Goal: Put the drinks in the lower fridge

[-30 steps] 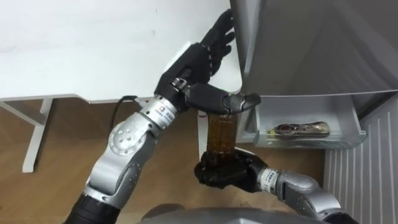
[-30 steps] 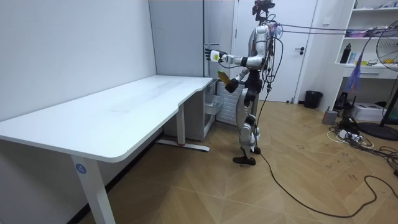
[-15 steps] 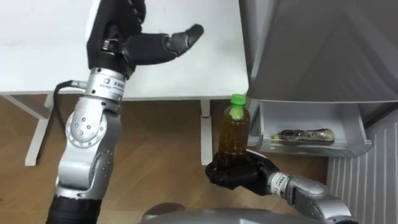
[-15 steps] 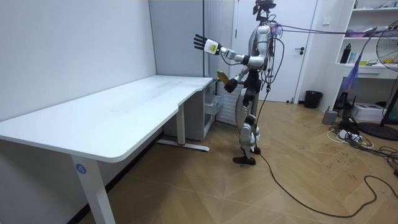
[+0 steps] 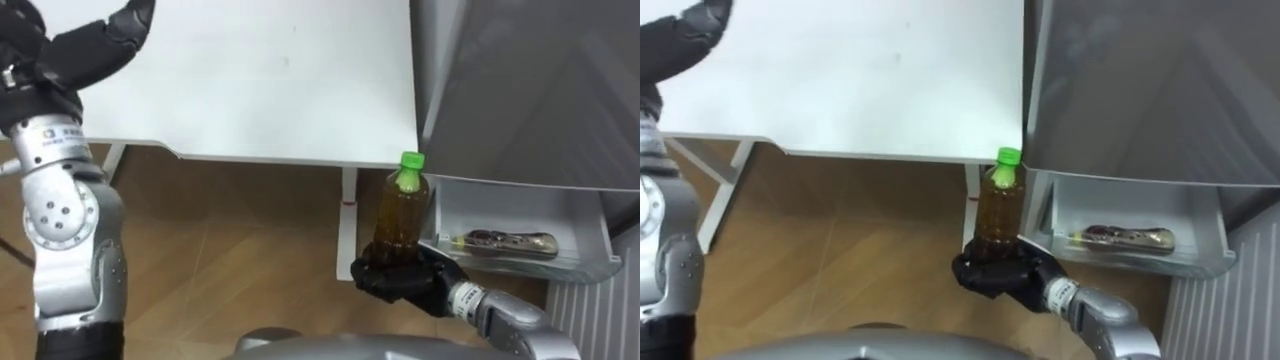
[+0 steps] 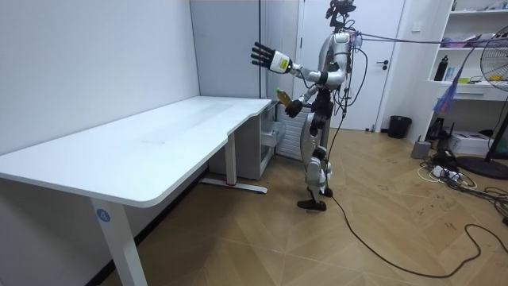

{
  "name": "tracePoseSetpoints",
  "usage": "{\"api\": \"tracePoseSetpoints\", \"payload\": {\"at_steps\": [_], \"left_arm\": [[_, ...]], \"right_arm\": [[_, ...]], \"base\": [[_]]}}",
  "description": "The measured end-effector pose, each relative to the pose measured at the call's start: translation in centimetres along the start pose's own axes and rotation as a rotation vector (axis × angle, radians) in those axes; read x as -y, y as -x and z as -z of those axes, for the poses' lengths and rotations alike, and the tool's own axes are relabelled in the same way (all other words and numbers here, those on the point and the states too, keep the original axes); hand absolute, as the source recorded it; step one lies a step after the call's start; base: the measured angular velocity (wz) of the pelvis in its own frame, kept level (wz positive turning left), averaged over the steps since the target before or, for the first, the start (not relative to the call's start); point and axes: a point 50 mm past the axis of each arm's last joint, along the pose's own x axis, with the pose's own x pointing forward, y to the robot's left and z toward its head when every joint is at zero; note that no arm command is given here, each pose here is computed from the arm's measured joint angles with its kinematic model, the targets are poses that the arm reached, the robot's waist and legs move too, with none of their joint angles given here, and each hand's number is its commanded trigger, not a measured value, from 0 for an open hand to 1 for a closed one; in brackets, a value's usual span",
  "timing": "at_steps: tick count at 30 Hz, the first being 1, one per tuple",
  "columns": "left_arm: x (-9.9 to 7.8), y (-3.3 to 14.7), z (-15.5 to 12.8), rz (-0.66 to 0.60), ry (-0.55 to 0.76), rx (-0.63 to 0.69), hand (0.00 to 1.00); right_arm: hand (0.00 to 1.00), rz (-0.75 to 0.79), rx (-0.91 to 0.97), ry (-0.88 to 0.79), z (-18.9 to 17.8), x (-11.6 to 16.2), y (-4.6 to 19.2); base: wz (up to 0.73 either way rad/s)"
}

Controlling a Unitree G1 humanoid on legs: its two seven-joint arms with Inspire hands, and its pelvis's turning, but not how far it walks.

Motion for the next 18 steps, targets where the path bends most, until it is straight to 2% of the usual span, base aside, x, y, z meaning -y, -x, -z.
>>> {"api": "tracePoseSetpoints", "payload": {"at_steps": [8,14,16,18], "left_arm": [[-3.7,3.0,8.1,-0.142,-0.124,-0.389,0.0],[-5.1,7.8,13.2,-0.237,-0.052,-0.721,0.0],[-6.1,9.7,14.6,-0.329,0.028,-0.848,0.0],[-6.9,10.9,15.2,-0.386,0.065,-0.909,0.0]], "right_arm": [[1.0,0.07,-0.051,-0.019,1.5,0.3,0.7],[1.0,0.103,-0.046,-0.016,1.0,0.5,0.4],[1.0,0.107,-0.048,-0.016,0.9,0.3,0.2],[1.0,0.119,-0.05,-0.018,0.8,0.2,0.1]], "base": [[0.0],[0.0],[0.0],[0.0]]}}
